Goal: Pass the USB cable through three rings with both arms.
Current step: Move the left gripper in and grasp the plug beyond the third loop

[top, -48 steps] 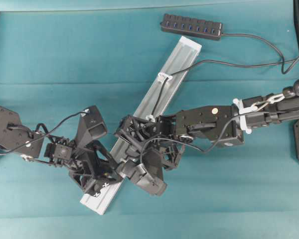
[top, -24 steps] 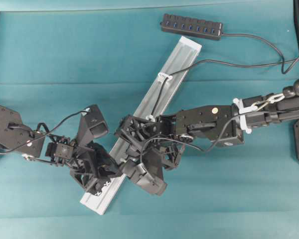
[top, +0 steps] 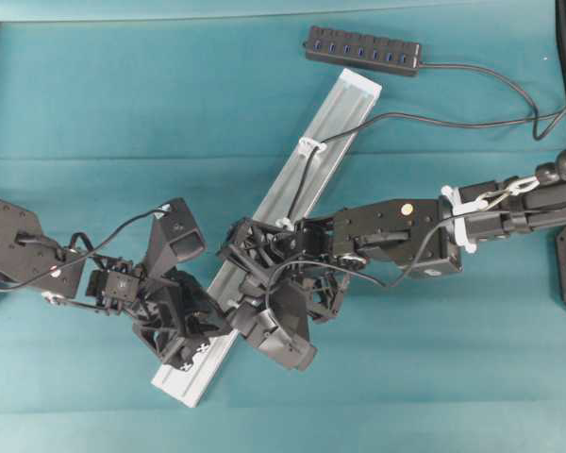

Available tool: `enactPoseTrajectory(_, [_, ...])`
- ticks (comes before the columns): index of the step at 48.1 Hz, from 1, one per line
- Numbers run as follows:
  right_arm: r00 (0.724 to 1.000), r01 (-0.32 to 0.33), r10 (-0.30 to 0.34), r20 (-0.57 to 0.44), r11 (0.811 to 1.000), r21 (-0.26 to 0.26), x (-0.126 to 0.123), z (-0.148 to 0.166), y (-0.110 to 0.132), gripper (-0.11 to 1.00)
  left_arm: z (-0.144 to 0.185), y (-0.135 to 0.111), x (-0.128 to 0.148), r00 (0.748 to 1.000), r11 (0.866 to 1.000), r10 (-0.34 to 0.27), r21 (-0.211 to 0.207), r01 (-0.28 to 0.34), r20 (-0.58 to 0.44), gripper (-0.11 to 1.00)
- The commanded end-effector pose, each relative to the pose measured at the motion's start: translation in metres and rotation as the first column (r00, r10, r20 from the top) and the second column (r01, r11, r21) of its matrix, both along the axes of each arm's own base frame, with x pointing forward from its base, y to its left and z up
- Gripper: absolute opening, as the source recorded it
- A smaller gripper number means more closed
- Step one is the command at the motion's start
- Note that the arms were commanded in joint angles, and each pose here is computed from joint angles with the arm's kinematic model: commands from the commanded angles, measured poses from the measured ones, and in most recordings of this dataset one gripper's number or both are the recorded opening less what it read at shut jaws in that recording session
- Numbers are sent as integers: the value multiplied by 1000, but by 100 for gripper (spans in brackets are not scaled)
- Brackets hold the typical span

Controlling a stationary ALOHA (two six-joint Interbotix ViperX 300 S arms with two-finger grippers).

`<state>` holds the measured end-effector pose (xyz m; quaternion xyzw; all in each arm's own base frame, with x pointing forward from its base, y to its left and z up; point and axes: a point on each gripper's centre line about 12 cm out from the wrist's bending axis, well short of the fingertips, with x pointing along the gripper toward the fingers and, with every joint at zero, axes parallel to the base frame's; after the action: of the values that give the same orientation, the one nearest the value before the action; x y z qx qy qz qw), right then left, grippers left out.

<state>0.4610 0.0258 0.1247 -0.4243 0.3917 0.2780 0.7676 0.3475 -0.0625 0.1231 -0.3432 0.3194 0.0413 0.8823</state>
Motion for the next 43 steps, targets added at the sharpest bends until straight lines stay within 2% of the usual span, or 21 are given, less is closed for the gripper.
enactPoseTrajectory(1, [1000, 20, -20, -4, 1000, 12, 2, 3, -3, 27, 10, -2, 6, 999, 1000, -7, -2, 7, 37, 12])
enactPoseTrajectory(6, [1000, 29, -29, 7, 999, 17, 2, 4, -3, 58, 9, -2, 4, 999, 1000, -9, -1, 9, 33, 12])
enactPoseTrajectory(9, [998, 54, -55, 34, 998, 27, 4, 6, -5, 76, 8, -2, 3, 1000, 1000, -8, -1, 8, 29, 12])
enactPoseTrajectory(14, [993, 97, -101, 69, 994, 51, 8, 10, -8, 93, 6, -2, 0, 1000, 1000, -4, -5, 4, 19, 12])
enactPoseTrajectory(27, [991, 114, -118, 67, 992, 62, 3, 12, -9, 94, 7, -2, -1, 1000, 1000, 11, -30, -11, 19, 11])
enactPoseTrajectory(36, [990, 125, -128, 61, 990, 63, -5, 15, -13, 94, 8, -10, -8, 1000, 999, -11, -34, 12, 18, 11])
enactPoseTrajectory(40, [988, 139, -144, 60, 988, 69, -7, 16, -17, 94, 7, -15, -15, 1000, 999, -18, -51, 18, 7, 11])
enactPoseTrajectory(43, [986, 154, -158, 61, 985, 76, -8, 18, -19, 94, 7, -19, -20, 1000, 997, -11, -79, 11, 0, 11])
